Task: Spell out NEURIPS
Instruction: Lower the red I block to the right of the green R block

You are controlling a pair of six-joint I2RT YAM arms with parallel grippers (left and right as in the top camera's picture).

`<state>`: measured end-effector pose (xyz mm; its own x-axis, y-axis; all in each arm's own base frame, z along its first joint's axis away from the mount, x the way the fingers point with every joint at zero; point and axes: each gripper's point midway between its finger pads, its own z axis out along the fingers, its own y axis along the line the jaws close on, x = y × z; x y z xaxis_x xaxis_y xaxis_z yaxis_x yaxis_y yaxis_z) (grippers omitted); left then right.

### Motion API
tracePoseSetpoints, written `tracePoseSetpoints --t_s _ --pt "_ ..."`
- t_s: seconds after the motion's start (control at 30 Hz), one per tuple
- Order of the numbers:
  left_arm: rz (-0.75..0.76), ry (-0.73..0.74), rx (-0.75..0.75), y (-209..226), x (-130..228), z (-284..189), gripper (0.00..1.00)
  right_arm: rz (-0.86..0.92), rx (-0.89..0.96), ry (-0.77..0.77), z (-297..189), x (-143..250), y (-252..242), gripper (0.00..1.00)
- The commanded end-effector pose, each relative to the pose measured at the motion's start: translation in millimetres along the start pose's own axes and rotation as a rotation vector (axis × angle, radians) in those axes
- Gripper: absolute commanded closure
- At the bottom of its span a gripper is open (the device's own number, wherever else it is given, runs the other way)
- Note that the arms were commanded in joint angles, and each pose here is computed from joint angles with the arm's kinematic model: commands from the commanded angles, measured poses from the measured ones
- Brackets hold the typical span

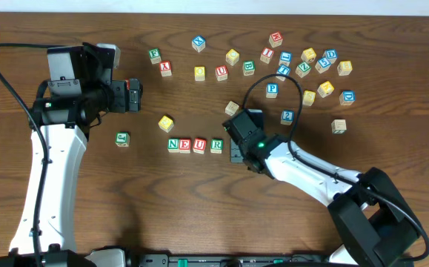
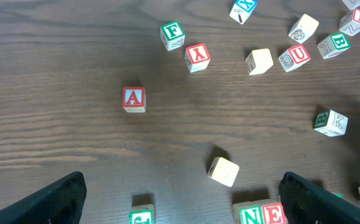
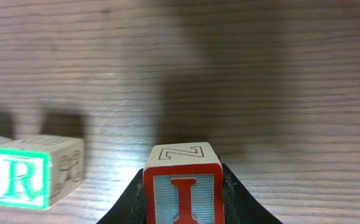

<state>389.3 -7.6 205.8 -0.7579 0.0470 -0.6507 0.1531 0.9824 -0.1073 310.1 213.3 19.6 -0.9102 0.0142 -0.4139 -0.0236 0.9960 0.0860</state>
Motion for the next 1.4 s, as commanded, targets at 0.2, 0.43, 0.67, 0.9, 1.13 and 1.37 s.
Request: tracePoseSetpoints --t_s 0.2,0.43,0.67,0.9,1.13,1.37 --pt "0.002 -0.027 0.007 -1 -10 -6 0.02 0.017 -0.02 -0.02 -5 0 8 0.78" --pt "0.002 -0.027 0.007 -1 -10 -6 0.02 0.018 -0.017 -0.015 0 2 9 0.79" --pt "0.002 -0.027 0.007 -1 -10 -6 0.02 0.0 -0.04 -0.024 0 4 20 0.78" --pt "0.003 -0.027 0.007 -1 -10 -6 0.02 -0.004 -0.047 -0.027 -1 5 23 0.78" --pt "0.003 -0.027 0.007 -1 -10 -6 0.02 -0.003 -0.049 -0.029 -1 5 24 0.78" --pt "0.002 -0.027 0.007 -1 -10 -6 0.02 -0.006 -0.05 -0.034 0 6 25 0.78"
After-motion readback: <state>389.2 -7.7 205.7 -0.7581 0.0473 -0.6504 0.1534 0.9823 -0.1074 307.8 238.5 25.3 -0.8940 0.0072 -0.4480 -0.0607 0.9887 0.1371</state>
